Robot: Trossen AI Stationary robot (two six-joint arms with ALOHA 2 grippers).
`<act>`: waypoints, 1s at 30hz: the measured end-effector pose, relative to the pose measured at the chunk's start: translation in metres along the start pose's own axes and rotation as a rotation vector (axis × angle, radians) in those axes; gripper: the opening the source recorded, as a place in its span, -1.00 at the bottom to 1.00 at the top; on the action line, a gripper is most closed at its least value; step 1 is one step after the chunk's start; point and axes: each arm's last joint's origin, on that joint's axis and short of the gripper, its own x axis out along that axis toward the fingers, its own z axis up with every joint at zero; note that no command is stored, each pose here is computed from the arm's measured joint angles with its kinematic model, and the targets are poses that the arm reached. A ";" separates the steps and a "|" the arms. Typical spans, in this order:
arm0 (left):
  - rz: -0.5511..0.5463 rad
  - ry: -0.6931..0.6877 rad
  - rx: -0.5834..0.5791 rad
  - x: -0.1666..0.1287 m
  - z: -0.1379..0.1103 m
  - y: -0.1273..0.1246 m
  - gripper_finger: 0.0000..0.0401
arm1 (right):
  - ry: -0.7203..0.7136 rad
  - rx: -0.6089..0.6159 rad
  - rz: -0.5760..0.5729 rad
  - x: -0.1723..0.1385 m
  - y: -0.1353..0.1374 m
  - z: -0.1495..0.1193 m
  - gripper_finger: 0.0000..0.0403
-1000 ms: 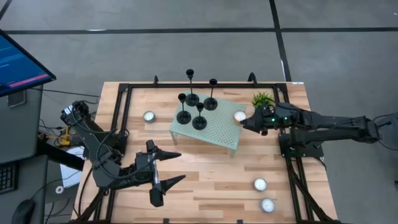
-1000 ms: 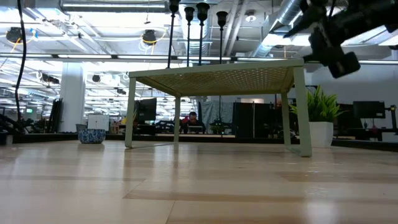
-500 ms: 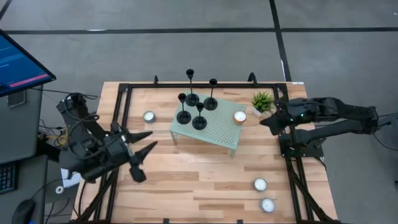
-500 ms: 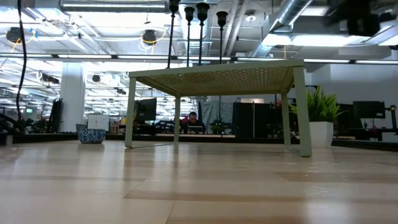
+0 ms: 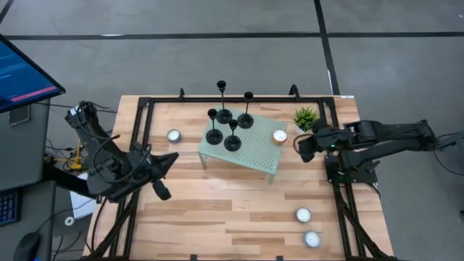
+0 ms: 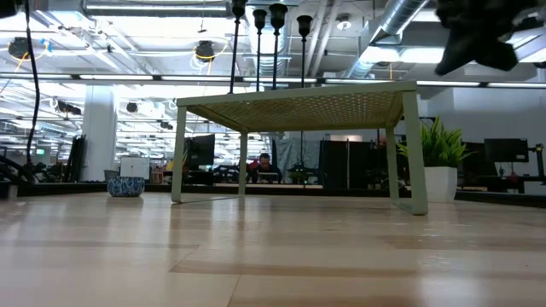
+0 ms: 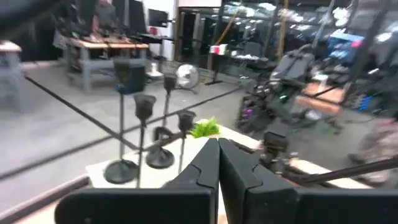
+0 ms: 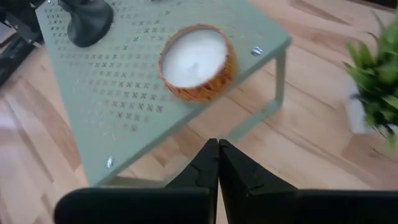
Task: Pick & Place candle stick holders
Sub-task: Put the orange scented candle on the shelf
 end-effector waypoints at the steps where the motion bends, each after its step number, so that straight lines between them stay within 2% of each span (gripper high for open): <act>1: -0.010 0.001 -0.026 0.000 -0.003 0.004 -0.99 | -0.003 -0.008 -0.003 0.005 0.003 0.001 -1.00; 7: -0.021 0.003 -0.114 0.000 -0.013 0.020 -0.99 | 0.030 -0.072 -0.023 0.036 0.020 0.009 -1.00; 14: -0.022 0.003 -0.124 0.000 -0.013 0.023 -0.99 | 0.039 -0.130 -0.082 0.060 0.024 0.017 -1.00; 30: -0.014 0.002 -0.101 0.000 -0.013 0.023 -0.99 | 0.034 -0.150 0.013 0.107 0.021 0.050 -1.00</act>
